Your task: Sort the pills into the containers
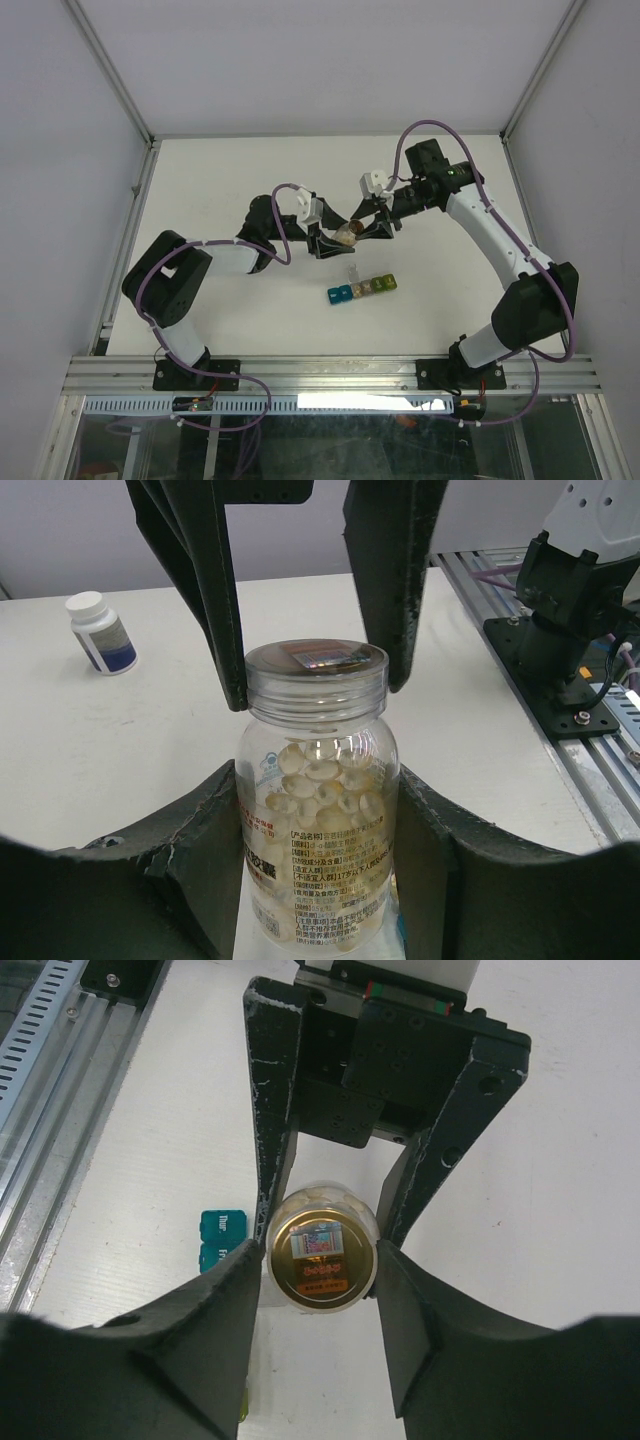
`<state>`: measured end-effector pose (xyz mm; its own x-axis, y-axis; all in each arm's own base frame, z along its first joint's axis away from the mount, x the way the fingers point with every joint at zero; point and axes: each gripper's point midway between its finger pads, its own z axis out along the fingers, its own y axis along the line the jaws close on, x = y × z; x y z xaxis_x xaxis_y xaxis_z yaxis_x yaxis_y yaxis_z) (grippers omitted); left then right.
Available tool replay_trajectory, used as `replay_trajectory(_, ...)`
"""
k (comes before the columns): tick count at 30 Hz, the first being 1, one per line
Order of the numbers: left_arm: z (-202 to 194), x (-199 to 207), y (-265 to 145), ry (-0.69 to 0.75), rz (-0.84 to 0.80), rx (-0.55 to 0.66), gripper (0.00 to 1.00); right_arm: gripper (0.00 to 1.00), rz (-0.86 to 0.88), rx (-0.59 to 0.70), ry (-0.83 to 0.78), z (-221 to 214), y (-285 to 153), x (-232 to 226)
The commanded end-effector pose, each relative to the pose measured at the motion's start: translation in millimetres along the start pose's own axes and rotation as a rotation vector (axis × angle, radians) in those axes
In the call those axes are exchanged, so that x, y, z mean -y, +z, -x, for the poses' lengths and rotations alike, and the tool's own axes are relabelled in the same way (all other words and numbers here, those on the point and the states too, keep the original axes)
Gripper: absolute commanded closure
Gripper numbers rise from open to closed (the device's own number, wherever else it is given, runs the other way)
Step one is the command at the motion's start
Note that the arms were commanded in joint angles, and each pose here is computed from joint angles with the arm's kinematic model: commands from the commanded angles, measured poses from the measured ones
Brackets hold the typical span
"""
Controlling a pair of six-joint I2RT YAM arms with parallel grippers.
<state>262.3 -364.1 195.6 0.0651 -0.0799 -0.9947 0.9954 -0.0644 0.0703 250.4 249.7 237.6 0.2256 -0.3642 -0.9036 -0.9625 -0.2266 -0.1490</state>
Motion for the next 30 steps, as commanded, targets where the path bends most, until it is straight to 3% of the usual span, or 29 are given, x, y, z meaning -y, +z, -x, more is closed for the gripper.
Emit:
replay_trajectory(1,18,-1,3,0.054,-0.027,0.031,1.0,0.55,-0.005,0.01,-0.002,5,2,3)
replay_trajectory(8,38,-11,-6,0.128,0.116,0.124,1.0,0.71,-0.06,-0.023,0.156,-9,7,10)
replay_trajectory(11,48,-32,-16,0.157,0.303,0.164,1.0,0.75,-0.216,-0.08,0.362,-23,10,32)
replay_trajectory(14,44,-63,-23,0.158,0.535,0.12,1.0,0.79,-0.459,-0.112,0.579,-38,9,61)
replay_trajectory(16,37,-72,-24,0.167,0.595,0.086,1.0,0.79,-0.471,-0.081,0.647,-36,12,63)
replay_trajectory(18,32,-74,-23,0.17,0.595,0.07,1.0,0.72,-0.436,-0.039,0.67,-24,15,63)
replay_trajectory(20,28,-72,-20,0.169,0.572,0.06,1.0,0.41,-0.376,0.001,0.634,-5,14,57)
replay_trajectory(24,22,-58,-11,0.16,0.453,0.034,1.0,0.02,-0.281,0.127,0.486,39,-15,40)
replay_trajectory(30,25,-34,0,0.152,0.292,0.05,1.0,0.01,-0.284,0.225,0.293,54,-65,17)
